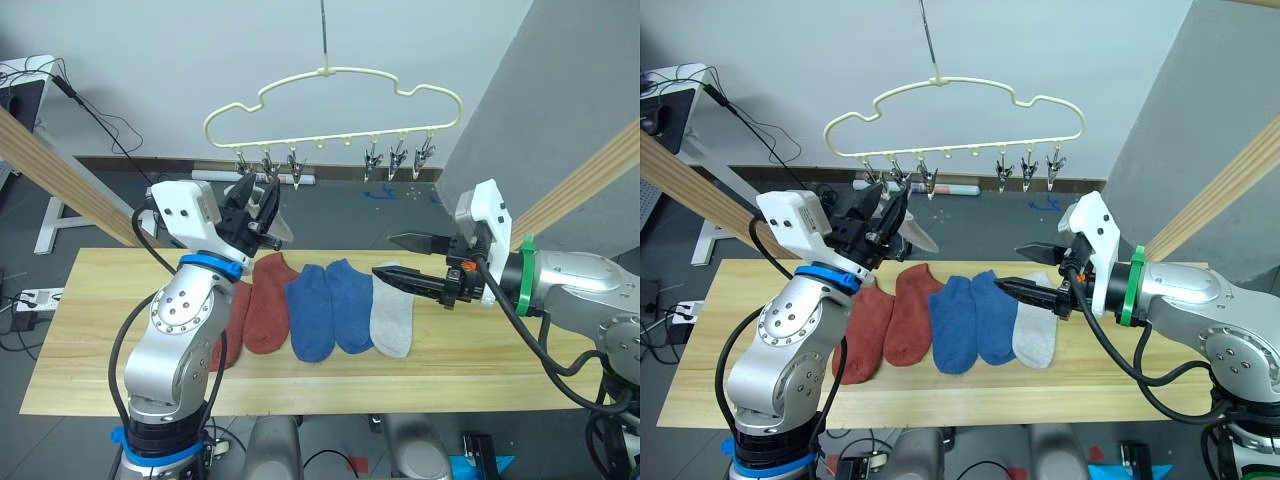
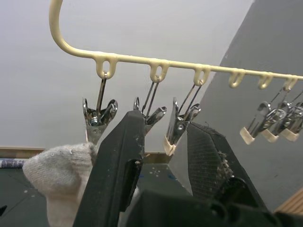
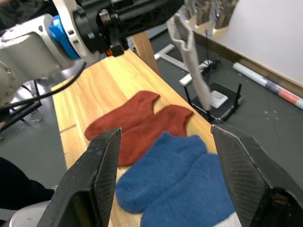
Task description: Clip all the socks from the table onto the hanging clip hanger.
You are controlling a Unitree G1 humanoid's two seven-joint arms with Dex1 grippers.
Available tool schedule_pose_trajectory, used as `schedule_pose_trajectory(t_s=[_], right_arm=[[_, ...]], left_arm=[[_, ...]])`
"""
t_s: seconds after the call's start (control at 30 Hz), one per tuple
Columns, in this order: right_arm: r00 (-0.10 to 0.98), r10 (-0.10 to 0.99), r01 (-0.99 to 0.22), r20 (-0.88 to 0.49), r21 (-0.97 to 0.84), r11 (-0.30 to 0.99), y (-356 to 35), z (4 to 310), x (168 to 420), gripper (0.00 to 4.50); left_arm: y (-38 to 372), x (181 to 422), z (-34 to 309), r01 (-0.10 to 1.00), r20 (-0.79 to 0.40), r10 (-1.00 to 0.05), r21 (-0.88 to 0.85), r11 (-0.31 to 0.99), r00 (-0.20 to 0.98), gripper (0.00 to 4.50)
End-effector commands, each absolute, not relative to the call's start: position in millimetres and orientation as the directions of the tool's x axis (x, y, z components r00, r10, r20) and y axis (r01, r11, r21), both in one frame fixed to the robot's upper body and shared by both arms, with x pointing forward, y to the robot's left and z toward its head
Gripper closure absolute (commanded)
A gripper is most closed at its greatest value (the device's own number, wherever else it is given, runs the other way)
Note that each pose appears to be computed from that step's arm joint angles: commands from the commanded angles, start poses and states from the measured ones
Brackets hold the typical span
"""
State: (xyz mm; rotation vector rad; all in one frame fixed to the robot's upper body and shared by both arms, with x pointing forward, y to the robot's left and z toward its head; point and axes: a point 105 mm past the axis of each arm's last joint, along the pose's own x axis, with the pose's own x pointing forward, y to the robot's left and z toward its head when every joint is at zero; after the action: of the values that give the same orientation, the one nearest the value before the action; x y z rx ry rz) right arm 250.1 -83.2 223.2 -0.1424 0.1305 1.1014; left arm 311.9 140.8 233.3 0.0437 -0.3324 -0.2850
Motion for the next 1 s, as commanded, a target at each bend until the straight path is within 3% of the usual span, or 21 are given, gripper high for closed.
schedule_pose_trajectory(t_s=[0.03, 1.0], right_arm=[[0.444, 0.885, -0.896, -0.141, -0.088, 0.435, -82.0, 232.0, 241.7, 1.35], [0.482, 0.865, -0.876, -0.141, -0.084, 0.474, -83.8, 231.7, 239.7, 1.35]], left_arm=[[140.8, 313.0, 240.4, 0.271, 0.336, -0.291, 0.107, 0.957, 0.896, 2.77], [135.1, 338.9, 246.9, 0.273, 0.351, -0.300, 0.126, 0.954, 0.887, 2.77]])
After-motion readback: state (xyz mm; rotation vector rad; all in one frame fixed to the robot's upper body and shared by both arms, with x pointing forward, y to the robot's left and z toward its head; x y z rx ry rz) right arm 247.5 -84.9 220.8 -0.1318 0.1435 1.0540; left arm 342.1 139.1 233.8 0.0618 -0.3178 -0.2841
